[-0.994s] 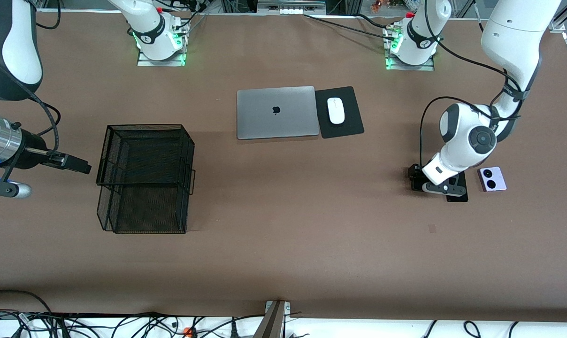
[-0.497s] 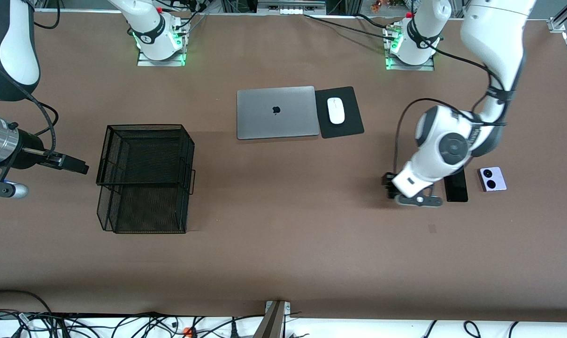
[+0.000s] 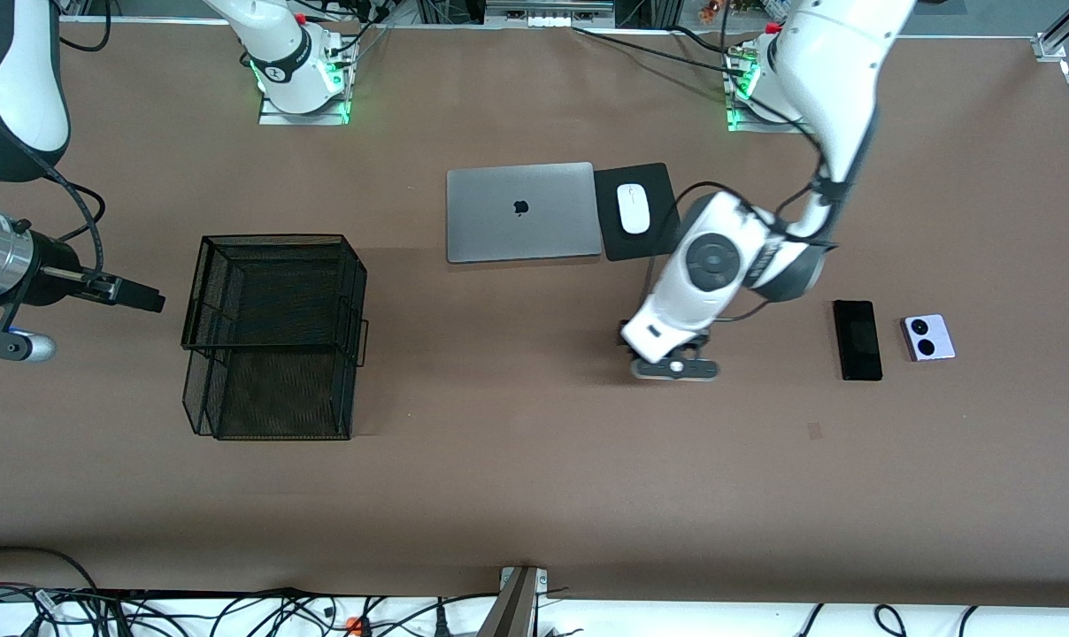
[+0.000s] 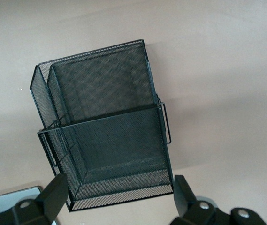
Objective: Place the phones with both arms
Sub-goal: 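Lift the flip phone with the left gripper and carry it toward the laptop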
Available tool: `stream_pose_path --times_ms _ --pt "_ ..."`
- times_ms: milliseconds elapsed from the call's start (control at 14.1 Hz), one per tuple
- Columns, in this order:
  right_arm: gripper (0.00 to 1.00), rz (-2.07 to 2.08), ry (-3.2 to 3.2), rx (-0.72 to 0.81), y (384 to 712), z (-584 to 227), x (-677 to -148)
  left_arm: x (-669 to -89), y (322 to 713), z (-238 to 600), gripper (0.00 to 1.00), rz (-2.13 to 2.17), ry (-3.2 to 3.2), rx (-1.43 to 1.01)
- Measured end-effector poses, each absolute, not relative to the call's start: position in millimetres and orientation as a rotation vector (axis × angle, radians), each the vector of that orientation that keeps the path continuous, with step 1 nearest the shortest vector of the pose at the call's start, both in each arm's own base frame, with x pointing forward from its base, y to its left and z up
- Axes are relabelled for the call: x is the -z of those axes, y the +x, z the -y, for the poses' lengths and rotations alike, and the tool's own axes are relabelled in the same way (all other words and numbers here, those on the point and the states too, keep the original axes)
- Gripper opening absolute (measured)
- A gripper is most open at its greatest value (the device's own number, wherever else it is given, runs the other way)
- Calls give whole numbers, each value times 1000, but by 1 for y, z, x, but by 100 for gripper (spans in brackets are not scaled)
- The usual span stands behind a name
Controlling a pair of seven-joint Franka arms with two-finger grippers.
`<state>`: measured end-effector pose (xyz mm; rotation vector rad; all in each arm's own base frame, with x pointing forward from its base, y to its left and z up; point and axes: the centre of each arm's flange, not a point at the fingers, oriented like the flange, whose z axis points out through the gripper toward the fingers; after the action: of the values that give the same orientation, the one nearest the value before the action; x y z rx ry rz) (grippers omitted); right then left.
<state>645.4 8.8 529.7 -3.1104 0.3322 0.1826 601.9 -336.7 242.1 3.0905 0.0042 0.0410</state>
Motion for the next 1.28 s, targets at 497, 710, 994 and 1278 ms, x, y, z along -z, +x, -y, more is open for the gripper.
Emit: stream_pose_path --times_ms 497,710,994,1278 --pt "100 -330 -3111 -180 645 -10 -530 -202 575 453 81 -72 3073 -65" --pt "100 -329 -3111 -180 645 -10 -530 -184 569 475 81 -131 3088 -89" --pt "100 -328 -3121 -179 645 -9 -530 -174 578 481 81 -176 3085 -121" --pt "100 -328 -3122 -179 645 -9 -530 -171 588 478 81 -218 3082 -147"
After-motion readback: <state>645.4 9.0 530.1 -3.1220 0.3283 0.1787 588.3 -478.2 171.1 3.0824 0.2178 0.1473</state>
